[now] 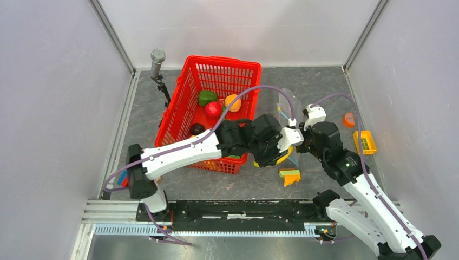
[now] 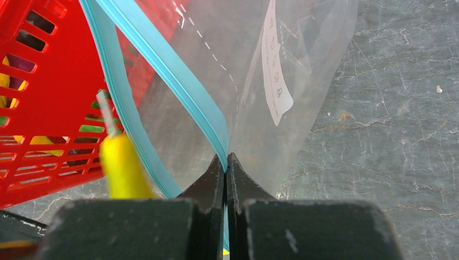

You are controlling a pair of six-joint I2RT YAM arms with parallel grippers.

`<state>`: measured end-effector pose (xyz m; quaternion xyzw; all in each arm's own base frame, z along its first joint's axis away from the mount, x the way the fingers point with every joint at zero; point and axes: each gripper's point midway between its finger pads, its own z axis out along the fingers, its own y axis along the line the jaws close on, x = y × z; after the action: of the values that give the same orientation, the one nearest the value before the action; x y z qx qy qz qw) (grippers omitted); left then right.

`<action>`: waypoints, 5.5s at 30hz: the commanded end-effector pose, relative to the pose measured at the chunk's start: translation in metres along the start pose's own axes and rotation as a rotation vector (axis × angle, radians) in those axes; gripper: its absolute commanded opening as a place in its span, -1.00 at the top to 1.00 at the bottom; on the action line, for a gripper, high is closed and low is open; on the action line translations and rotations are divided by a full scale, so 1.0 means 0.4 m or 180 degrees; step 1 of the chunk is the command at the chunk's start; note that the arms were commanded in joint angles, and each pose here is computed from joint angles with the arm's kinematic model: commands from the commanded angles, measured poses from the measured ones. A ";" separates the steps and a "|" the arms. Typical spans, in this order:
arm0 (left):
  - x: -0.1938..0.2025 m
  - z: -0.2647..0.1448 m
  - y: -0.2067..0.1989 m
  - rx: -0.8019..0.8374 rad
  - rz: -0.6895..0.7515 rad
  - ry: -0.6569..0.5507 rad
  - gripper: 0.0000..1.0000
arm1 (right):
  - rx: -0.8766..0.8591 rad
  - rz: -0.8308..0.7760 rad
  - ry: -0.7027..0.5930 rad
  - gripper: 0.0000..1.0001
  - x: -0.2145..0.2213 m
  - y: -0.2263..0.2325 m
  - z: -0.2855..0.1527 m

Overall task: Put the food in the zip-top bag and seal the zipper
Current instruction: Place the fake fruit in the zipper food storage bag, then adjust the zipper food storage bag at the center of the board, then pick up the fake fruit from the bin, then place the fake fruit in the zipper food storage bag.

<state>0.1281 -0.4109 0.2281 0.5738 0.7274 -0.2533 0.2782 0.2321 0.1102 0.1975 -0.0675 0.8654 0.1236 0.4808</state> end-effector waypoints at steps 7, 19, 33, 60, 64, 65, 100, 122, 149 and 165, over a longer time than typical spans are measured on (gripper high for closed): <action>-0.046 0.013 0.085 -0.0599 -0.0155 0.0141 0.84 | -0.0110 -0.0027 -0.0144 1.00 -0.042 0.011 -0.048; -0.074 0.055 0.173 -0.1025 -0.0811 0.0288 0.79 | -0.0435 0.0560 -0.0454 1.00 -0.037 0.053 -0.064; -0.129 0.020 0.225 -0.1359 -0.1041 -0.0004 -0.25 | -0.0750 0.1276 -0.0691 1.00 -0.061 0.099 -0.050; -0.143 -0.458 0.230 -0.1471 -0.1396 -0.2165 -1.00 | -0.0330 0.1120 -0.0906 1.00 -0.305 0.066 -0.094; -0.107 -0.472 0.239 -0.1553 -0.1445 -0.2160 -1.00 | -0.1469 0.1388 -0.1432 1.00 -0.456 0.161 -0.215; -0.094 -0.469 0.244 -0.1590 -0.1458 -0.2142 -1.00 | -0.1479 0.1334 -0.1522 1.00 -0.482 0.160 -0.233; 0.149 -0.127 0.752 -0.2107 -0.2647 -0.1213 -0.99 | -0.0213 0.0902 -0.0878 1.00 -0.164 -0.031 -0.076; 0.262 0.131 0.982 -0.2586 -0.2976 -0.0840 -0.99 | -0.0385 0.0944 -0.0682 1.00 -0.119 -0.009 -0.037; 0.055 -0.201 0.695 -0.1869 -0.2339 -0.1831 0.06 | -0.0470 0.1093 -0.0759 1.00 -0.114 -0.001 -0.021; -0.165 -0.270 0.201 -0.0608 -0.1223 -0.2213 0.05 | -0.0823 0.1052 -0.0896 1.00 -0.119 0.043 -0.075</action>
<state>0.2343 -0.3411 0.3375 0.2320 0.7268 -0.4053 0.5037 0.2373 0.1176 0.2385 0.0449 0.7859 0.3055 0.5357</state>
